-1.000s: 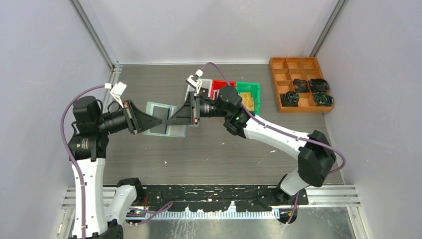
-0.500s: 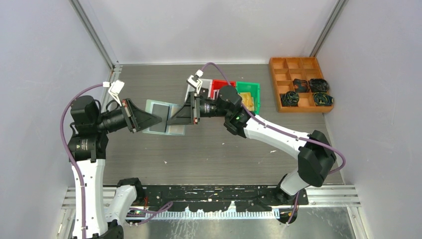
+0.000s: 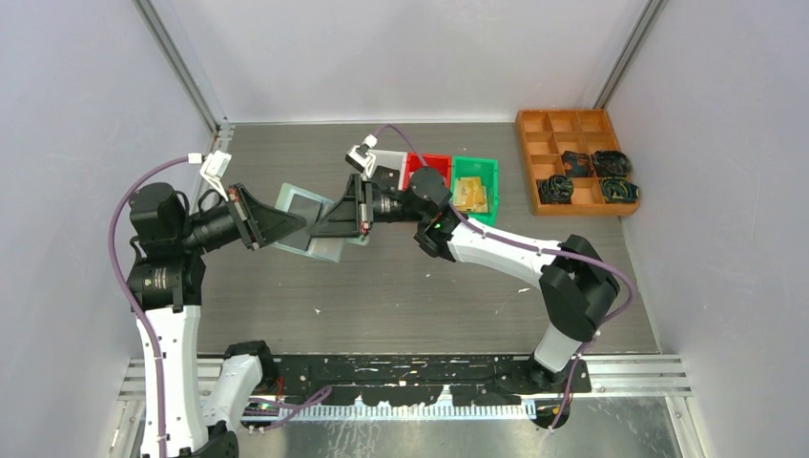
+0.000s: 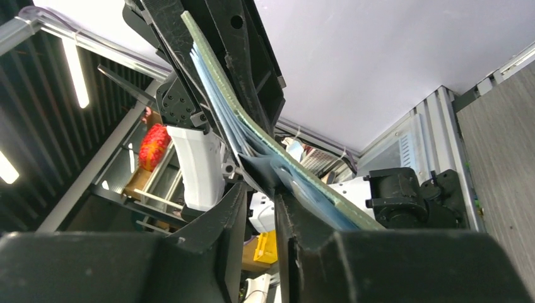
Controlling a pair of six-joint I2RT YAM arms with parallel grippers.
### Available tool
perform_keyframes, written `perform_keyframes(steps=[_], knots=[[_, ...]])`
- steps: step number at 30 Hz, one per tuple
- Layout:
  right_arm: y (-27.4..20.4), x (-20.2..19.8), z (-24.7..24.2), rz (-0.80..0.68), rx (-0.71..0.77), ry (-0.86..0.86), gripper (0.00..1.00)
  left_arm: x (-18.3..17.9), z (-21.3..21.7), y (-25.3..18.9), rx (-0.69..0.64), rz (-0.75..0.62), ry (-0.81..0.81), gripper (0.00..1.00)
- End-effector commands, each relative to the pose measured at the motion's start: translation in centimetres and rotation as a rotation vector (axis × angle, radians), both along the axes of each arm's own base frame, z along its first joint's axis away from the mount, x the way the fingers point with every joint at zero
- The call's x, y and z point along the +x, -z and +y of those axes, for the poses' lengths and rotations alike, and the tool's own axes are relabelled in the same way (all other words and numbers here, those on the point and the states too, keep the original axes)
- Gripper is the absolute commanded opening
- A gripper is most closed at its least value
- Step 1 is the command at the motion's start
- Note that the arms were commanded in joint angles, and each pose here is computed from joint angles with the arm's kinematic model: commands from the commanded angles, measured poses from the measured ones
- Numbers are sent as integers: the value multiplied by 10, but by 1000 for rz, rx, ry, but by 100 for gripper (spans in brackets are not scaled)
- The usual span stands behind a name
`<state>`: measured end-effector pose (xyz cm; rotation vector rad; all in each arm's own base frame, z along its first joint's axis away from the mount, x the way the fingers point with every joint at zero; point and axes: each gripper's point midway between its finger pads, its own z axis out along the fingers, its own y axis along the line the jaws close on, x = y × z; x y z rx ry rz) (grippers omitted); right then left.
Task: Take the credit cards out of the card holder
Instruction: Remove the credit card from the card holder.
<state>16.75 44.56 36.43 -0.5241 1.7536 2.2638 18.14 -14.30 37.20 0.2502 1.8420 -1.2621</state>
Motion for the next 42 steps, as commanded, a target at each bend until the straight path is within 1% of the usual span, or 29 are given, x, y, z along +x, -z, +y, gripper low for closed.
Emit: perform_keyframes(steps=[1,4,7,10,16,25,33,36,40,41,42], knots=[[-64,-11,-10,-80,232,19,25,-15,-8,-3,-16,-13,88,2],[-63,-8,-10,-64,245,29,17,-21,-11,-8,-33,-20,116,5],[-61,-3,-12,-29,264,39,5,-28,-13,-12,-52,-22,149,5],[-58,0,-16,-6,278,40,1,-31,-15,-16,-69,-19,166,5],[-48,-5,-23,-42,265,60,1,-28,-15,-22,-94,-1,165,7],[-31,-11,-30,-88,202,103,1,-20,-14,-21,-106,25,147,6],[-24,-13,-31,-129,147,113,1,-23,-15,-25,-107,17,150,6],[-21,-13,-32,-135,132,111,1,-24,-15,-25,-107,17,150,7],[-20,-13,-31,-153,108,119,1,-23,-15,-25,-109,23,149,10],[-22,-13,-31,-155,111,120,2,-23,-15,-24,-109,26,149,10],[-25,-12,-31,-155,118,121,14,-22,-15,-24,-109,26,148,11]])
